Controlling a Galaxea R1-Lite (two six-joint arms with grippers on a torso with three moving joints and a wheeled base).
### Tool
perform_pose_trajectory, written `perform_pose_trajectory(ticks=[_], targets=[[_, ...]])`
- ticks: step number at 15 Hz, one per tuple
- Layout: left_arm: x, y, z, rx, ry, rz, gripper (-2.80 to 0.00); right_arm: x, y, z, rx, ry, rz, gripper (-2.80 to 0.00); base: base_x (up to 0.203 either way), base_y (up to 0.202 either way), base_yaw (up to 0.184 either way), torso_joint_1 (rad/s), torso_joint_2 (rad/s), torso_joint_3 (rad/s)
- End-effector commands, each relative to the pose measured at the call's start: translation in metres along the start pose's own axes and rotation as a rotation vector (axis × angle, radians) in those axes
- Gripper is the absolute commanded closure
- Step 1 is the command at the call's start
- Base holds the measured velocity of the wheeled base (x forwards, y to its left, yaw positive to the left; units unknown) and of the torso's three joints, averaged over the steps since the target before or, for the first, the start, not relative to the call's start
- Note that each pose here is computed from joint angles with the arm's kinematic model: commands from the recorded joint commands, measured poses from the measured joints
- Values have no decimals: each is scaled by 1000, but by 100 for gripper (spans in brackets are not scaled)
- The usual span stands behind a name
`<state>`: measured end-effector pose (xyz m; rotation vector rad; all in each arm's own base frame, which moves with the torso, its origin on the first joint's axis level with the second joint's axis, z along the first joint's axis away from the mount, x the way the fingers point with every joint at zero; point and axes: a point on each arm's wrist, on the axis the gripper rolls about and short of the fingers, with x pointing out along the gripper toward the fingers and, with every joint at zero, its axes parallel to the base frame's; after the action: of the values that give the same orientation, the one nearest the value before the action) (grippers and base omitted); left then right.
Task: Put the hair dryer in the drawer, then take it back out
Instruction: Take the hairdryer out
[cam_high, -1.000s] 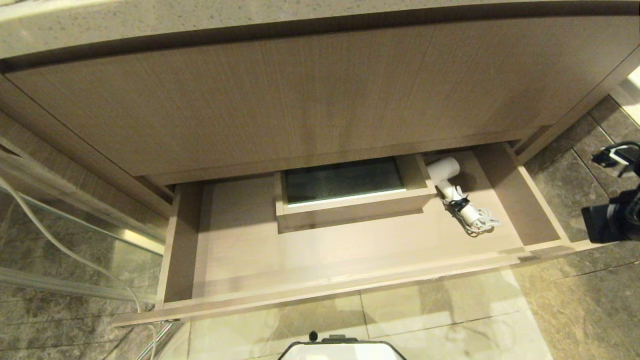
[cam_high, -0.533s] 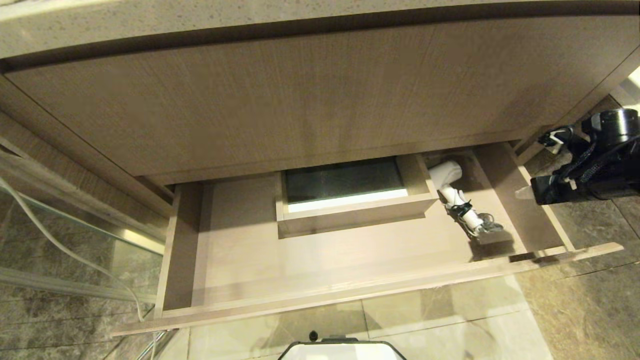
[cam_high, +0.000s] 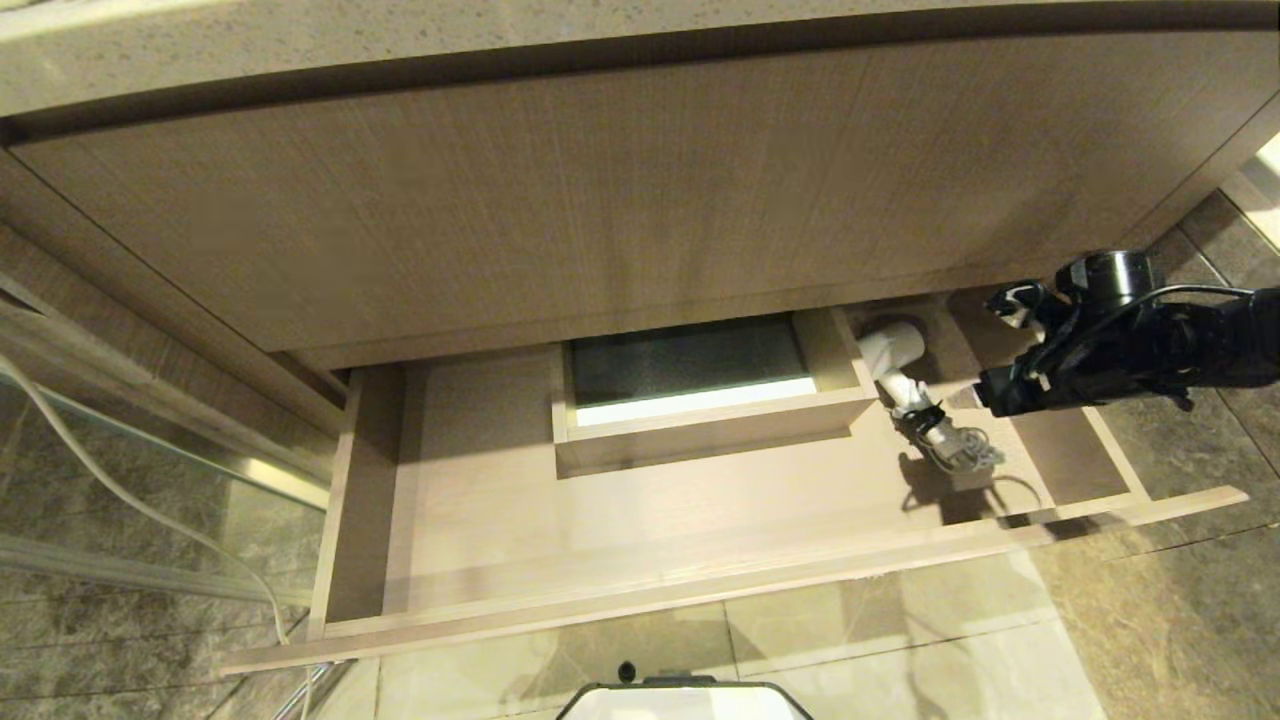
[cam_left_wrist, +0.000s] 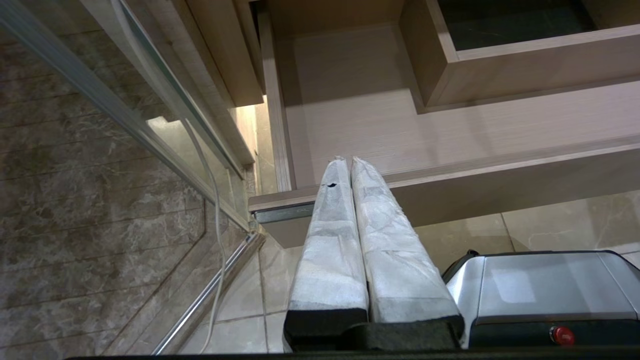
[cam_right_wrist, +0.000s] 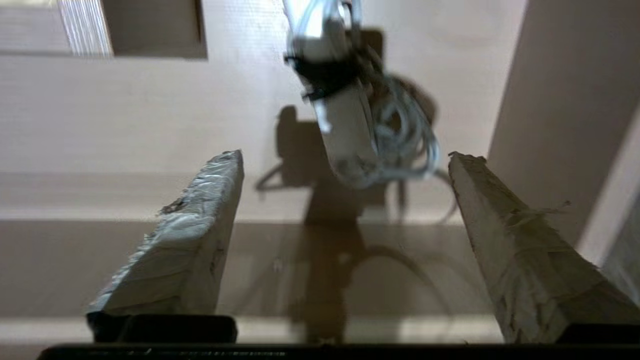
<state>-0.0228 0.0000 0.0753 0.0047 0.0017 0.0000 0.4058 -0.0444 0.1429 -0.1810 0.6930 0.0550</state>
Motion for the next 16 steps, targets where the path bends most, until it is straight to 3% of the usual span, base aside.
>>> perform_pose_trajectory(ticks=[1, 5, 16], targets=[[0, 0, 0, 0, 1, 0, 0, 30, 6, -8, -32, 28, 20, -280, 0, 0, 0, 0, 0, 0], [0, 0, 0, 0, 0, 0, 0, 56, 4, -9, -71, 3, 17, -280, 0, 0, 0, 0, 0, 0], [0, 0, 0, 0, 1, 0, 0, 116, -9, -24, -43, -42, 62, -280, 0, 0, 0, 0, 0, 0]])
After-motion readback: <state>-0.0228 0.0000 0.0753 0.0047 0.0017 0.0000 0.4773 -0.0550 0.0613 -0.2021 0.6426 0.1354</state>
